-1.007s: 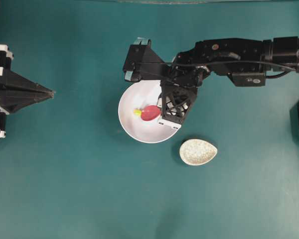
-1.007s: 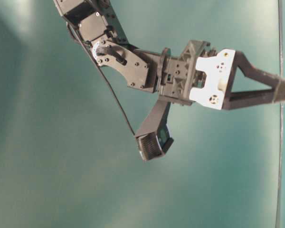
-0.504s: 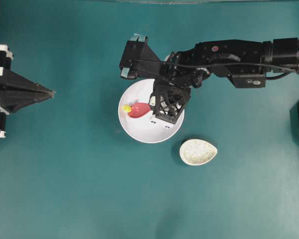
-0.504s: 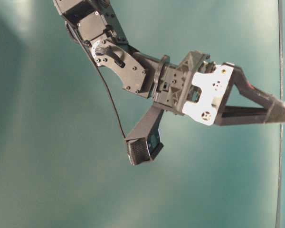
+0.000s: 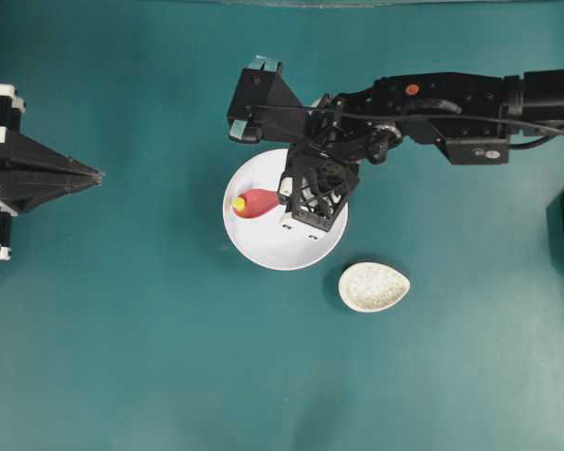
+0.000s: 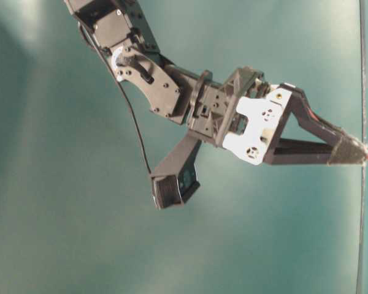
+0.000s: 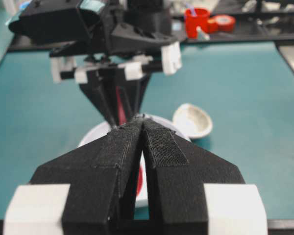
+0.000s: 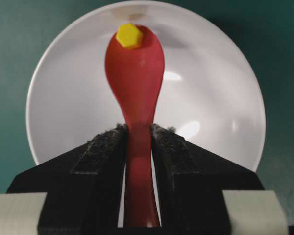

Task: Scoop the yellow hexagonal prism block from the bowl with a spoon using the right arm.
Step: 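Raise the spoon holding the yellow block up and out of the bowl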

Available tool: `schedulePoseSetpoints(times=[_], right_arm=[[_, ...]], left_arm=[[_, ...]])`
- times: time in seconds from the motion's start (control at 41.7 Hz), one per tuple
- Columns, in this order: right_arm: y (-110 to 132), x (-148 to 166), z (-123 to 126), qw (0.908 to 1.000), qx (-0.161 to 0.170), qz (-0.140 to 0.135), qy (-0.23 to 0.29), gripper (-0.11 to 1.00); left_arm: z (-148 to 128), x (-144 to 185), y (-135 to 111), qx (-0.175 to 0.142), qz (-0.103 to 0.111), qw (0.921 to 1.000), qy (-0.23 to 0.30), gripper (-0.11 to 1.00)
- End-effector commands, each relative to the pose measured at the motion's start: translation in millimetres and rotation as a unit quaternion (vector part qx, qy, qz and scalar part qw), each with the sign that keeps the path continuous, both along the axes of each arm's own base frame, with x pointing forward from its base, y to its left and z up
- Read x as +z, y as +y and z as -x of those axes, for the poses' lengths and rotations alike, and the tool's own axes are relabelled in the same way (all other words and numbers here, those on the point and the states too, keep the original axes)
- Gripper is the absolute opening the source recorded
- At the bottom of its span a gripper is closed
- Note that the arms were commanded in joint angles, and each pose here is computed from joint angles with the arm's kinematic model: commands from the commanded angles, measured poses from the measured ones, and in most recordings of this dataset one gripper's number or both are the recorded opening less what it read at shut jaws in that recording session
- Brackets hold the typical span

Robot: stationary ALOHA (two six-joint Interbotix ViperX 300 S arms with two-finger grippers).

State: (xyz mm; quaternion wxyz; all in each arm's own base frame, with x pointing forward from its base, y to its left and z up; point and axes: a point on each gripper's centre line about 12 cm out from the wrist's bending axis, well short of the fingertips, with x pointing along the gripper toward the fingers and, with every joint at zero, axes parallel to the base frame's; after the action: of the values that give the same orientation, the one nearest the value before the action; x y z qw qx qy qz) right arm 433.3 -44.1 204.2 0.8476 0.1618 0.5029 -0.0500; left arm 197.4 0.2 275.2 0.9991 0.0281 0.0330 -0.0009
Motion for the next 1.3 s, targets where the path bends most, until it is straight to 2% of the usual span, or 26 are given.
schedulePoseSetpoints(times=[0.0,0.216,0.312,0.432,0.576,0.696,0.768,0.911,1.271], right_arm=[[1,25,3,0.9993,-0.002,0.006,-0.037,0.23],[1,39,16,0.9962,-0.014,0.014,-0.084,0.23],[0,49,23,0.9912,-0.024,0.023,-0.128,0.23],[-2,65,35,0.9798,-0.037,0.038,-0.193,0.23],[0,82,56,0.9579,-0.045,0.061,-0.277,0.23],[2,90,75,0.9423,-0.053,0.069,-0.323,0.23],[3,95,85,0.9369,-0.055,0.071,-0.338,0.23],[4,96,92,0.9361,-0.057,0.069,-0.34,0.23],[5,96,92,0.9361,-0.054,0.071,-0.34,0.23]], left_arm=[[-3,11,0,0.0,-0.002,0.9999,-0.014,0.0],[-3,11,0,0.0,-0.002,0.9999,-0.013,0.0],[-3,11,0,0.0,-0.002,0.9999,-0.012,0.0],[-3,11,0,0.0,-0.002,0.9999,-0.012,0.0],[-2,11,0,0.0,-0.002,0.9999,-0.013,0.0],[-3,11,0,0.0,-0.002,0.9999,-0.012,0.0],[-3,11,0,0.0,-0.002,0.9999,-0.012,0.0],[-3,11,0,0.0,-0.002,0.9999,-0.012,0.0],[-2,10,0,0.0,-0.003,0.9999,-0.012,0.0]])
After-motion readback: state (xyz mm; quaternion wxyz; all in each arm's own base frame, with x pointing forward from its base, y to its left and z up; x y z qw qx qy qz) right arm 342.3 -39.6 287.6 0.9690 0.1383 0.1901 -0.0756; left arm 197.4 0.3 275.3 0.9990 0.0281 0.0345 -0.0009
